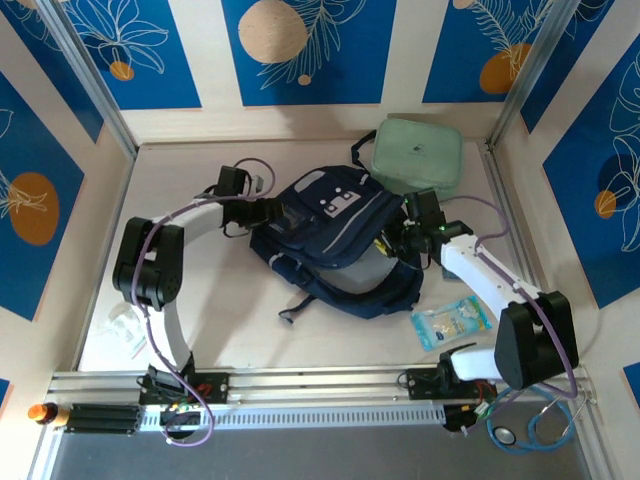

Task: Pack the student bag
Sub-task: Close the student bag at the top-center of the table, then zip the student bag at the top-center of the table.

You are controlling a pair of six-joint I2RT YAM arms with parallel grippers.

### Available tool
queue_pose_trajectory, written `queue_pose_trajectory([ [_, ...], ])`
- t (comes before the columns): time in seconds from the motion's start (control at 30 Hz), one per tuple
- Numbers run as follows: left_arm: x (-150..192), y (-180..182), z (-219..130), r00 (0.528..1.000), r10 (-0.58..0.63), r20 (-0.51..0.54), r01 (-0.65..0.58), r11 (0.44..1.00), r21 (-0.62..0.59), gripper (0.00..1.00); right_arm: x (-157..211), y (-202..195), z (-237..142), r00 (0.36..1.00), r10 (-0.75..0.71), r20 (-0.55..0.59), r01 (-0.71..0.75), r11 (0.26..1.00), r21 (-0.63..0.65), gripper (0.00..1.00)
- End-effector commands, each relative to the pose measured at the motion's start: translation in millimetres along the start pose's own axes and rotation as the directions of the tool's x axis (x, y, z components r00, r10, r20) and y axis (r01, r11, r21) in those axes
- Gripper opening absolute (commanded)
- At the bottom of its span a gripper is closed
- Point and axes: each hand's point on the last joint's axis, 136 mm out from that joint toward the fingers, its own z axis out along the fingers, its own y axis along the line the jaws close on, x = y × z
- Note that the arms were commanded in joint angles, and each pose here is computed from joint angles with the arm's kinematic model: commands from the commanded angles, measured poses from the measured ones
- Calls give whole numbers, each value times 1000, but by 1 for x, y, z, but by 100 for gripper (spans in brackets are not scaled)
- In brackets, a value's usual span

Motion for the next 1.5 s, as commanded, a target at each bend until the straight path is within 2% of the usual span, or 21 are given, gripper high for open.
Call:
queue_pose_trajectory([
  [0.0, 33, 56, 21, 992, -26, -125, -1, 976, -216, 56, 3, 6, 2, 990, -122, -75, 123, 992, 4, 20],
  [0.1, 29, 74, 24, 991, -27, -132, -14, 955, -297, 55, 0, 22, 10, 977, -182, -109, 181, 983, -22, 20],
  [0.3, 5, 105, 21, 993, -75, -89, 40, 939, -342, 54, -14, 50, 24, 959, -260, -113, 254, 965, -64, 20],
  [0.43, -13, 113, 11, 993, -106, -42, 88, 948, -305, 54, -18, 55, 32, 952, -276, -134, 268, 961, -70, 22],
  [0.57, -28, 98, -19, 993, -112, 36, 118, 966, -230, 58, -17, 36, 33, 956, -260, -135, 261, 965, -14, 25],
  [0.67, -34, 79, -46, 983, -144, 115, 160, 977, -140, 63, -20, 1, 27, 967, -236, -97, 247, 962, 115, 32],
  [0.8, -31, 65, -82, 956, -196, 217, 217, 973, -78, 68, -28, -42, 10, 975, -222, -17, 217, 932, 290, 49],
  [0.87, -21, 67, -92, 940, -236, 245, 262, 962, -79, 69, -28, -49, 4, 977, -213, -1, 202, 927, 317, 57],
  [0.97, -4, 66, -103, 914, -301, 272, 326, 944, -52, 69, -24, -44, 2, 977, -215, 8, 203, 932, 299, 62],
  [1.03, 8, 67, -106, 897, -346, 276, 369, 929, -32, 67, -22, -37, 0, 974, -228, 17, 214, 933, 289, 63],
  [1.1, 19, 57, -103, 878, -405, 254, 407, 912, 48, 62, -19, -25, 1, 970, -243, 18, 231, 938, 260, 64],
  [1.27, 40, 36, -87, 815, -553, 174, 515, 829, 219, 57, -4, 3, 10, 964, -266, -5, 262, 946, 189, 64],
  [1.47, 45, 21, -71, 795, -593, 125, 545, 790, 281, 57, 17, 24, 26, 962, -265, -67, 271, 955, 119, 64],
])
